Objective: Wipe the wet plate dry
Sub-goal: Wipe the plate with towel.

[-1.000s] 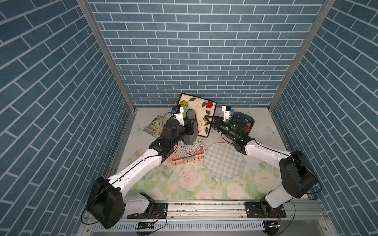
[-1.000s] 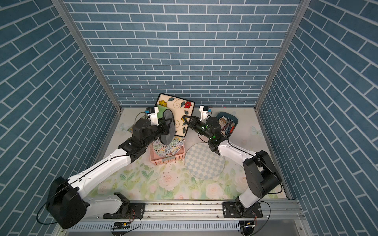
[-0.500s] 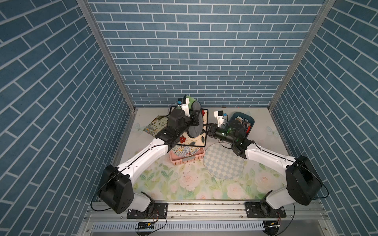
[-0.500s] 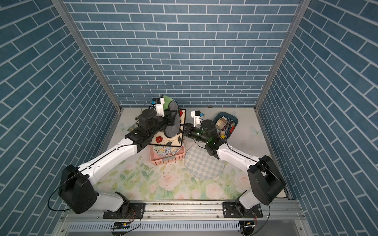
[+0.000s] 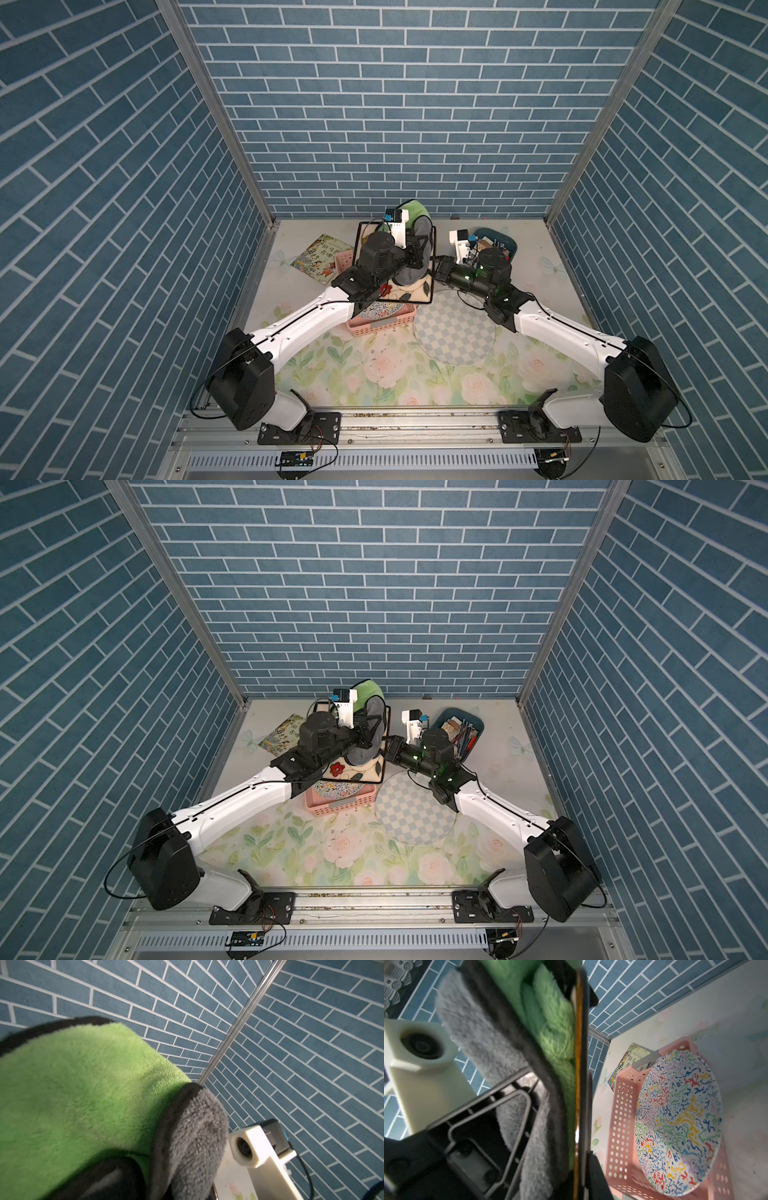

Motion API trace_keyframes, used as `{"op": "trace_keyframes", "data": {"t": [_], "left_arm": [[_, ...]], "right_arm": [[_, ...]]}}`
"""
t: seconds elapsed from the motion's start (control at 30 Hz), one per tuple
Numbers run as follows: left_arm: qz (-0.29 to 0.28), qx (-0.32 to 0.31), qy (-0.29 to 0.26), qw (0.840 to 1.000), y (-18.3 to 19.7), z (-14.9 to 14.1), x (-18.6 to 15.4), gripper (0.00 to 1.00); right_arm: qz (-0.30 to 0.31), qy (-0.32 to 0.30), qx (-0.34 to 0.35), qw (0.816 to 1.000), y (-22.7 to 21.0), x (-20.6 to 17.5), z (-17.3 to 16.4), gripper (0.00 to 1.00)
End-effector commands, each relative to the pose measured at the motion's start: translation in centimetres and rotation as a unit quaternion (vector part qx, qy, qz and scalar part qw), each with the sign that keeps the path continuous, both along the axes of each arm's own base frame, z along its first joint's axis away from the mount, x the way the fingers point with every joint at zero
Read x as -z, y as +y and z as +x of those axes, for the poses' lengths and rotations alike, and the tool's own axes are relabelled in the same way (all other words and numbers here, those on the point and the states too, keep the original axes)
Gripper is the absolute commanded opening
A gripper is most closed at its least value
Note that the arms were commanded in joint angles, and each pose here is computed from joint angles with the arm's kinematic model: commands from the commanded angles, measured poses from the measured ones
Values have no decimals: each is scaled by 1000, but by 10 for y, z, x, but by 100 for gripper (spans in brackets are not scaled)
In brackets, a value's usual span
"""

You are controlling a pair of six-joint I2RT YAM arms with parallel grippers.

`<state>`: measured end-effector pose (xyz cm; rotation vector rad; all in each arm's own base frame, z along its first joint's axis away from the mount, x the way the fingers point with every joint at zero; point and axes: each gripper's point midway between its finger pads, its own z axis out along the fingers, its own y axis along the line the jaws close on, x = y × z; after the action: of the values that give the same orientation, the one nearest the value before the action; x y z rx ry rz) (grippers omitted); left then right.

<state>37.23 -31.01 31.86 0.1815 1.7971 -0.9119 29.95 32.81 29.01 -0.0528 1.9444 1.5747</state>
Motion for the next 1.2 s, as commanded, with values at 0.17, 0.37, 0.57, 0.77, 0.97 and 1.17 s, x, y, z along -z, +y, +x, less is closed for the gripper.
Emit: {"op": "trace_keyframes", "data": {"t": [0.17, 0.37, 0.57, 0.77, 0.97, 1.17], "left_arm": [[-131, 2, 4, 991, 97, -5, -71, 0], [-348, 129, -37, 928, 135, -38, -165, 0], [-465, 240, -60, 850, 141, -71, -210, 0], [-517, 334, -61, 786, 122, -100, -245, 0], [-537, 408, -31, 738, 76, -120, -253, 0], [-533, 441, -3, 722, 34, -145, -242, 0]], "right_arm": [[199, -302, 57, 930, -119, -214, -43, 0], [259, -343, 34, 902, -146, -246, -70, 0], [313, -341, -15, 886, -143, -256, -80, 0], [318, -336, -66, 884, -113, -255, -82, 0], [320, -314, -110, 887, -67, -248, -77, 0], [330, -331, -90, 879, -59, -284, -40, 0]]}}
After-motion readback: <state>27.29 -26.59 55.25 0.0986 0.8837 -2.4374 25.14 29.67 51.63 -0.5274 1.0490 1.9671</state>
